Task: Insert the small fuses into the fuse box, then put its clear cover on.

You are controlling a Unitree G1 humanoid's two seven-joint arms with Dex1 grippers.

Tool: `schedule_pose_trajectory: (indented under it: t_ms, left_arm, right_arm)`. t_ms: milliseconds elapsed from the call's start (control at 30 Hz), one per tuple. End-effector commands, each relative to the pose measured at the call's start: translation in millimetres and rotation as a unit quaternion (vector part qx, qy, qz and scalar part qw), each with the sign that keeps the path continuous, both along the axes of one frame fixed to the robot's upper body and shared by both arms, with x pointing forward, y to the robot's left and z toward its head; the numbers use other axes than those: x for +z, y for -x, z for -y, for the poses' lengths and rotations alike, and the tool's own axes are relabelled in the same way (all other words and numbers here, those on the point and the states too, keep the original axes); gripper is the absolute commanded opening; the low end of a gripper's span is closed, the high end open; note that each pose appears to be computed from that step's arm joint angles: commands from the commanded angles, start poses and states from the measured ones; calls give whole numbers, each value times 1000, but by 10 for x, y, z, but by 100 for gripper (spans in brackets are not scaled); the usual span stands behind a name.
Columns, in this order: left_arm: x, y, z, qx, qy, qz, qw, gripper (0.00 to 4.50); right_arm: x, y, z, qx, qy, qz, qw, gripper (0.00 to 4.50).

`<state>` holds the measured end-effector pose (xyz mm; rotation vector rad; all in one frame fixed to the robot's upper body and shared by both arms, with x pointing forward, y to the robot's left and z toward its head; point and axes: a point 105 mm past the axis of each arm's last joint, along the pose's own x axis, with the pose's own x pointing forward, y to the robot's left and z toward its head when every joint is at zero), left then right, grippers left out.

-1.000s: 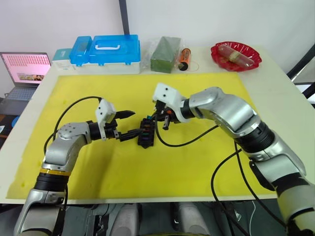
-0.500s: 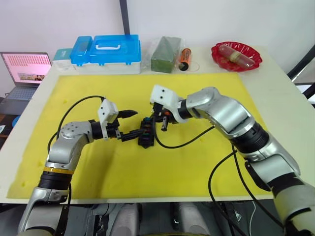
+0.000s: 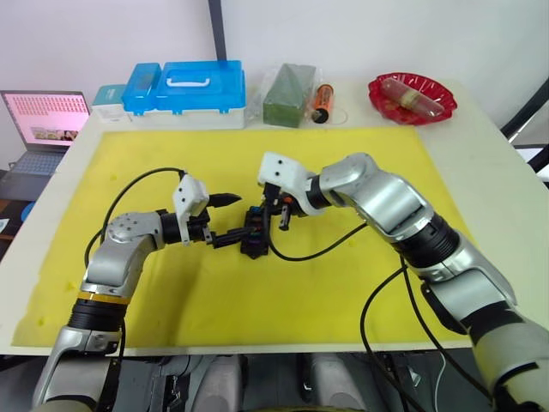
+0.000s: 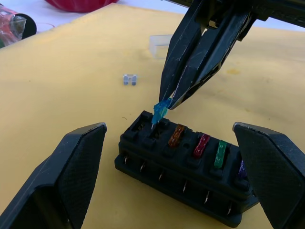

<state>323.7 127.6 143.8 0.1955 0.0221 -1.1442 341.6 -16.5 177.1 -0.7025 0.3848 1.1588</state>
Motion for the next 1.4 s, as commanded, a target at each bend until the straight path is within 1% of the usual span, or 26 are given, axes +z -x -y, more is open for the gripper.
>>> schedule_pose_trajectory:
  t_ms: [33, 533, 667, 1133, 1400]
  left_arm:
    - [137, 10, 32, -7, 0, 31, 999, 450]
    - [143, 14, 18, -2, 0, 31, 1000, 450]
    - [141, 20, 10, 0, 0, 30, 1000, 450]
    - [142, 18, 0, 4, 0, 31, 1000, 450]
    - [138, 19, -5, 4, -1, 31, 1000, 450]
  right_arm:
    - [47, 6, -37, 11, -2, 13, 1000, 5]
    - [22, -36, -43, 13, -1, 12, 1000, 5]
    - [34, -13, -77, 18, -8, 6, 1000, 5]
    - [-41, -27, -39, 20, 8, 2, 1000, 5]
    - [-30, -65, -11, 13, 11, 8, 1000, 5]
